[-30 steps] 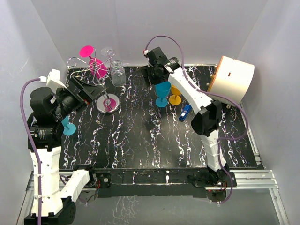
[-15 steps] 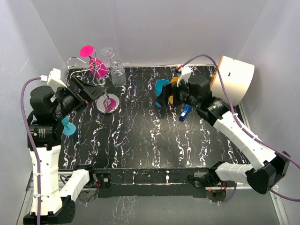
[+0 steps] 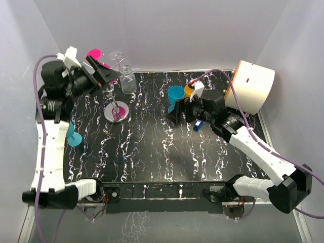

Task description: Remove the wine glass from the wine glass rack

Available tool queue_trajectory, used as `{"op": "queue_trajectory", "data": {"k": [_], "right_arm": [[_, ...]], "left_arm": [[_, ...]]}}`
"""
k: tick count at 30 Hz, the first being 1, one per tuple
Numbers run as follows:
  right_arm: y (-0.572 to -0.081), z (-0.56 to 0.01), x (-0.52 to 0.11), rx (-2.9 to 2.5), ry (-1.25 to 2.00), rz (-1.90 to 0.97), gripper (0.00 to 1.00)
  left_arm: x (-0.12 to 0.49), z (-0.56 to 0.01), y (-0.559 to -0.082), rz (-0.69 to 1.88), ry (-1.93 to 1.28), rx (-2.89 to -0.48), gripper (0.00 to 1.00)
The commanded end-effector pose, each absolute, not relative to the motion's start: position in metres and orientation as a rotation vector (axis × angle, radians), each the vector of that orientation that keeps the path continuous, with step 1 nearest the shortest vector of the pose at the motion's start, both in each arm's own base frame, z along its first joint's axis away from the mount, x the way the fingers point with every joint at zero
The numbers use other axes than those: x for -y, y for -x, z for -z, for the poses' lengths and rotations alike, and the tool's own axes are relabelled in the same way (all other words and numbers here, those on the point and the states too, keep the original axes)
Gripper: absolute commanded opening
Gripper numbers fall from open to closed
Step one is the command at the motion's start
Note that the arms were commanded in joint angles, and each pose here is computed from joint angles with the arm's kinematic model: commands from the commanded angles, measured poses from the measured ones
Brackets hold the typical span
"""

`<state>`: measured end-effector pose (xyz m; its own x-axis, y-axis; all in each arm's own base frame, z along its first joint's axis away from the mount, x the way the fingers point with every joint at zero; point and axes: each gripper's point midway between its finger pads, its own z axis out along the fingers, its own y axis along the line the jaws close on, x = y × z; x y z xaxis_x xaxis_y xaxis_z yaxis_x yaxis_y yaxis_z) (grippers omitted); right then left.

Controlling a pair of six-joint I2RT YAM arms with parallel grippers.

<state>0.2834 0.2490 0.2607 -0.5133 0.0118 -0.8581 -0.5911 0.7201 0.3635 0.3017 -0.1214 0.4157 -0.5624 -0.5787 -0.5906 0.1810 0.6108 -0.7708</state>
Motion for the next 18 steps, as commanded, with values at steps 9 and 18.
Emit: {"op": "queue_trajectory", "data": {"k": [9,18], "right_arm": [[-0.287,-0.316,-0.238,-1.794,0.427,-0.77,0.98],[-0.282,-0.323,-0.221,-1.773,0.391,-0.707,0.98]], "left_arm": [[0.148,-0.455,-0.375,0.83,0.114,-1.936,0.95],[0.142,-0.439,-0.405,0.393,0.015,-1.981,0.93]]}}
